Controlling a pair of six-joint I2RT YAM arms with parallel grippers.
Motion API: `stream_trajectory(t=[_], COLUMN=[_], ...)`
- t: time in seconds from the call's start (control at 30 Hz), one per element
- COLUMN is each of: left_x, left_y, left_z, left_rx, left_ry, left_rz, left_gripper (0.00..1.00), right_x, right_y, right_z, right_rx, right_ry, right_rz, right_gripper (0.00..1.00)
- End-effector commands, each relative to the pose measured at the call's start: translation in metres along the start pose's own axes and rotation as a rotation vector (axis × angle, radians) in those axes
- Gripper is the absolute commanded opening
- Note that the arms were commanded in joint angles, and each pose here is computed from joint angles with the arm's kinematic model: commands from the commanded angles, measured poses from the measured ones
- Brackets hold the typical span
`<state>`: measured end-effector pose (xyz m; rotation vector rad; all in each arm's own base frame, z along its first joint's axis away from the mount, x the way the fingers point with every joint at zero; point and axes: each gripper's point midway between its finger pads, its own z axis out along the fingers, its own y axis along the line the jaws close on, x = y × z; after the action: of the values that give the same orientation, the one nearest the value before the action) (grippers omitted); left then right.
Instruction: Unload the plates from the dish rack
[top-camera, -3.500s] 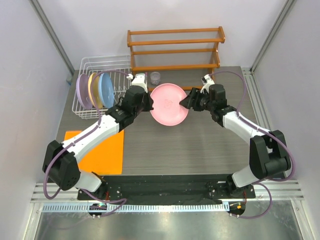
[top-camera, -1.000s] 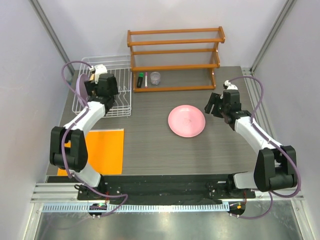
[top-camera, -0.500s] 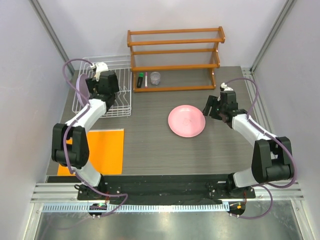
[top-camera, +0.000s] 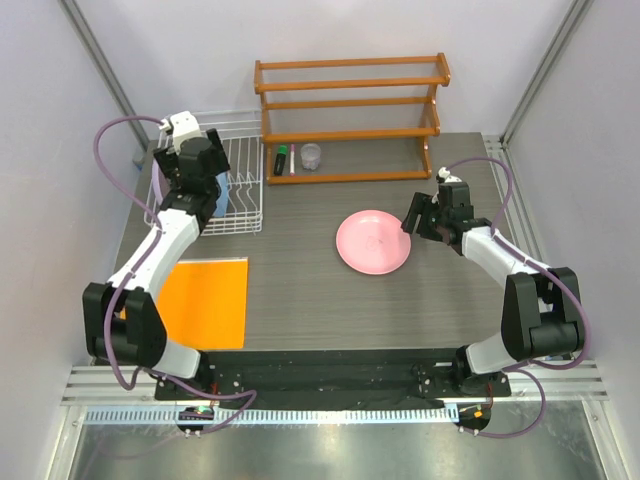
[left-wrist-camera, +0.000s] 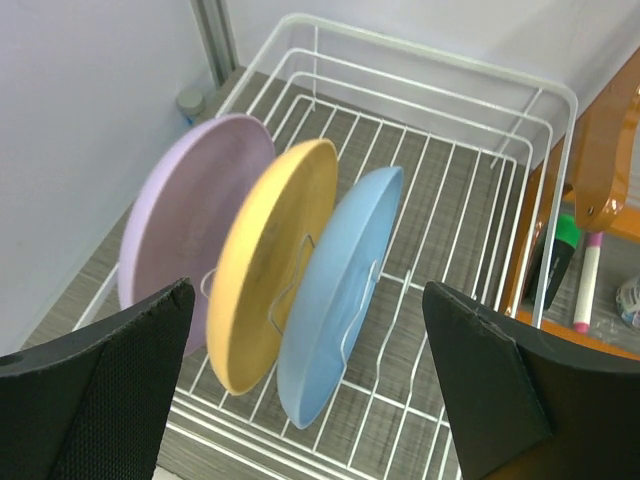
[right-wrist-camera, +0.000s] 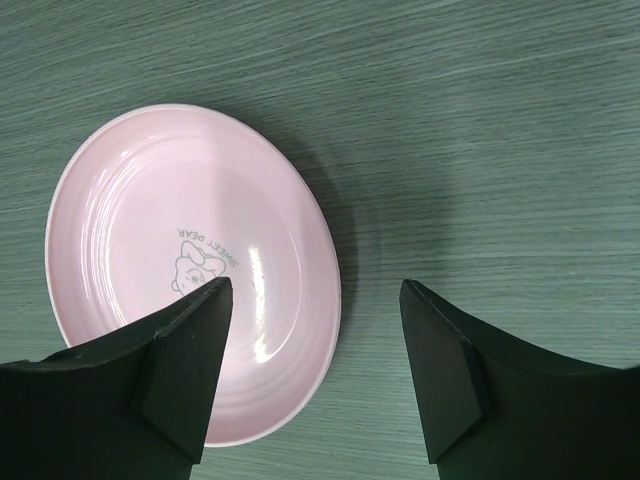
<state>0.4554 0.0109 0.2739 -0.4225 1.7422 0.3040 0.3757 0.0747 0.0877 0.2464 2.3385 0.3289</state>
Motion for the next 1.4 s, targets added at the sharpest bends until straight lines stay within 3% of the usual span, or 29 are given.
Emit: stream_trajectory(t=[0.0, 0.57, 0.73, 0.87, 0.93, 1.17, 1.2, 1.23, 1.37], left_x=[0.009, 0.042, 0.049, 0.056, 0.058, 0.057, 0.058, 0.056, 0.046], left_y=[-0.015, -0.009, -0.010, -0.009, -0.011, -0.021, -0.023, -0.021, -0.021], left_z=[0.012, 0.045, 0.047, 0.047, 0.045, 0.037, 0.036, 0.034, 0.026], left_rx=[0.043, -0.097, -0.129, -0.160, -0.163, -0.187, -0.190, -0.203, -0.226], left_ry=[0.016, 0.068, 0.075, 0.080, 0.078, 0.047, 0.045, 0.041, 0.010], left_rz=[0.004, 0.111, 0.158, 0.175, 0.192, 0.242, 0.247, 0.250, 0.270], left_gripper=[0.94, 0.85, 0.73, 0.53, 0.49, 0.19, 0.14, 0.02, 0.00], right_x=[-0.019, -0.015, -0.014, -0.015, -0.015, -0.013, -0.013, -0.012, -0.014], right_y=[0.012, 0.010, 0.009, 0.009, 0.008, 0.007, 0.007, 0.007, 0.008], right_z=[-0.003, 0.001, 0.002, 0.002, 0.001, 0.001, 0.000, 0.000, -0.002], right_rx=[-0.041, -0.033, -0.028, -0.026, -0.024, -0.017, -0.015, -0.015, -0.020], right_ry=[-0.058, -0.042, -0.034, -0.036, -0.035, -0.028, -0.029, -0.027, -0.032], right_rz=[-0.018, -0.018, -0.015, -0.017, -0.017, -0.018, -0.019, -0.019, -0.021], right_gripper=[0.73, 0.73, 0.73, 0.73, 0.73, 0.73, 0.73, 0.73, 0.73])
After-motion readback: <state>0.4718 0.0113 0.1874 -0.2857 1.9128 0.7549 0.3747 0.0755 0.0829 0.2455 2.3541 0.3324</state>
